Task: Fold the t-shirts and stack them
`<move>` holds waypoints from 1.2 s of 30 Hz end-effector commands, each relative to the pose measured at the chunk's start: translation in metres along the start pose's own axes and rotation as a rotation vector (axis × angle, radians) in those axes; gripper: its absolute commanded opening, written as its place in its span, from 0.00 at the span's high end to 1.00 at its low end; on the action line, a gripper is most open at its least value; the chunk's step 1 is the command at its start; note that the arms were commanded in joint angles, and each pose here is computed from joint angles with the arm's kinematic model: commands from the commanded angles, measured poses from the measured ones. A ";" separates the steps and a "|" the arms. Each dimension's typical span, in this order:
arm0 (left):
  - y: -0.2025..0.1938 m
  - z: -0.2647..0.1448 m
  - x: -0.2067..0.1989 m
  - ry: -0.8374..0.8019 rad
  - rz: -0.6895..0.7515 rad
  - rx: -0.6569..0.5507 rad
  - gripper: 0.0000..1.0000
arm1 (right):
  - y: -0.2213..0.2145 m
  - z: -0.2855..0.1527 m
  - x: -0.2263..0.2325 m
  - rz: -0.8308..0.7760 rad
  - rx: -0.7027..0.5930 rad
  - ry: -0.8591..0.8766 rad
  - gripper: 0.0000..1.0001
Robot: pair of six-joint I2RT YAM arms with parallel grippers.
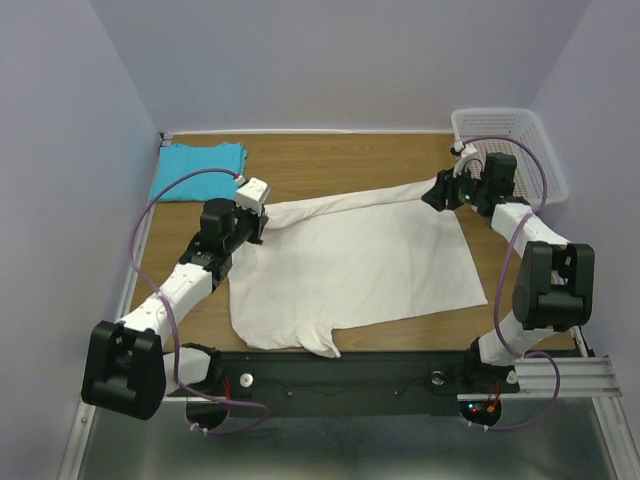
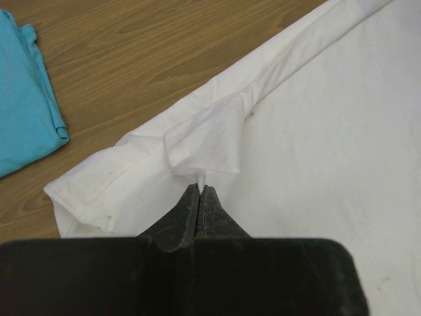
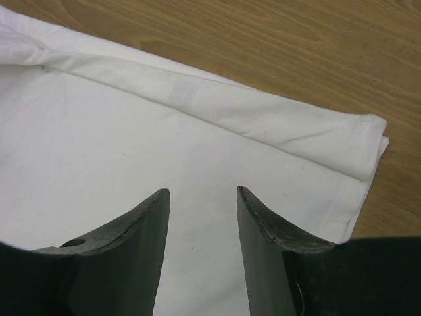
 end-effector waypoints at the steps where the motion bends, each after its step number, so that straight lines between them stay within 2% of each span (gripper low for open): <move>1: 0.008 -0.003 -0.006 -0.038 0.026 -0.047 1.00 | 0.014 -0.009 0.006 -0.020 -0.050 0.006 0.49; 25: 0.009 -0.005 -0.016 -0.084 0.039 -0.037 1.00 | 0.003 -0.010 0.009 0.006 -0.030 0.003 0.48; 36: 0.004 -0.005 -0.022 -0.085 0.040 0.005 1.00 | -0.007 -0.010 0.012 0.032 -0.011 0.002 0.48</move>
Point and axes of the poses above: each gripper's point midway between its finger pads, its own z axis out along the fingers, its own x axis along the line the jaws close on, y = z × x, the point moved 9 cm from there along -z, back along the fingers, and after that the axes turned 2 degrees about -z, right-handed, at the moved point
